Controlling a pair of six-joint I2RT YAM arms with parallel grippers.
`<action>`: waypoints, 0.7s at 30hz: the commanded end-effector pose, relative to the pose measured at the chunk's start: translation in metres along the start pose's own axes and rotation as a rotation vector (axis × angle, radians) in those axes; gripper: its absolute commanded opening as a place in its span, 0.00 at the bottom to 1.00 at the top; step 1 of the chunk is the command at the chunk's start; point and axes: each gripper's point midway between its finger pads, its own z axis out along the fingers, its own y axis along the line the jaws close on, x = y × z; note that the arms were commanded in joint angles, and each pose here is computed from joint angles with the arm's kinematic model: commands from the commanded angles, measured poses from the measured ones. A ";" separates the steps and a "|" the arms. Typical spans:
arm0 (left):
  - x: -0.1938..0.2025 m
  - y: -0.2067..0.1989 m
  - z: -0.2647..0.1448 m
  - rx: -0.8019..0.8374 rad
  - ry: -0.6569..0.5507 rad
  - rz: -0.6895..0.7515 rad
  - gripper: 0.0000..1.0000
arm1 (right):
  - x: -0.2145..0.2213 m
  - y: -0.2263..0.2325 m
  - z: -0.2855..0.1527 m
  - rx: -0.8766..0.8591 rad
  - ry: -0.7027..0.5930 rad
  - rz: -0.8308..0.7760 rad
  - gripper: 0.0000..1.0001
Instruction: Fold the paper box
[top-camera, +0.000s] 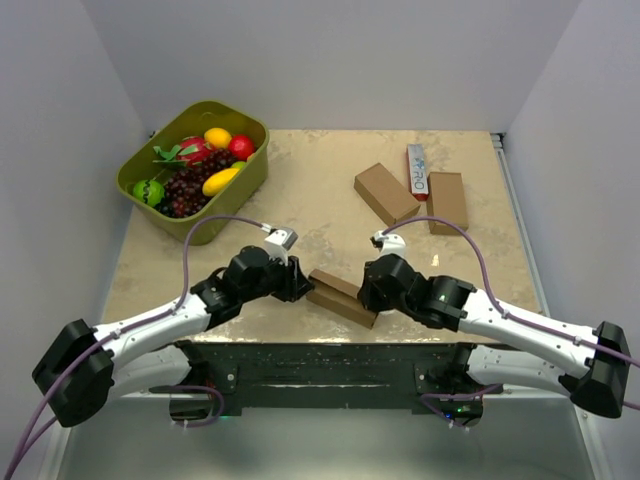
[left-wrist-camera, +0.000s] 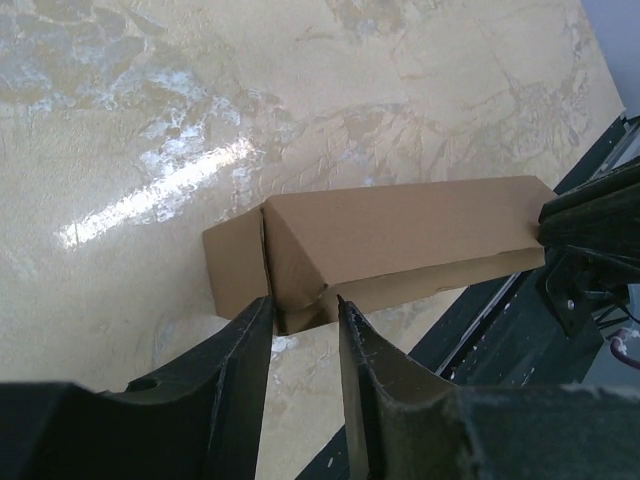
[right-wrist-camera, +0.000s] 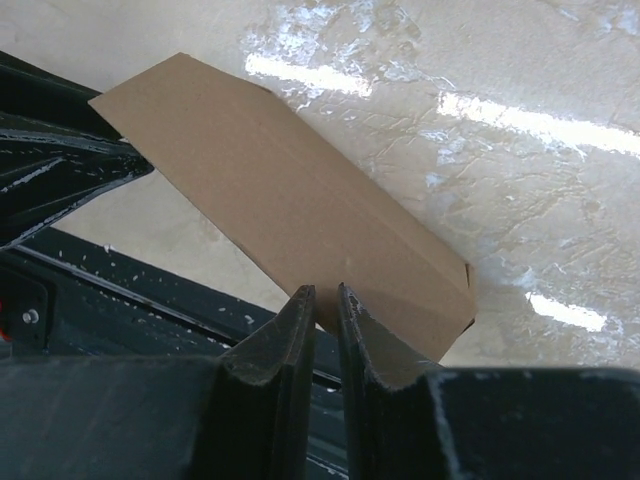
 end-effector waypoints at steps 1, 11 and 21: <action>-0.004 -0.005 -0.004 0.034 -0.029 -0.020 0.36 | 0.014 0.002 0.007 0.002 0.027 0.007 0.18; -0.025 -0.020 -0.012 0.066 -0.067 0.008 0.37 | 0.029 -0.013 0.016 0.080 0.050 -0.011 0.18; -0.065 -0.023 -0.020 0.012 -0.157 0.049 0.46 | 0.046 -0.026 0.027 0.126 0.081 -0.024 0.17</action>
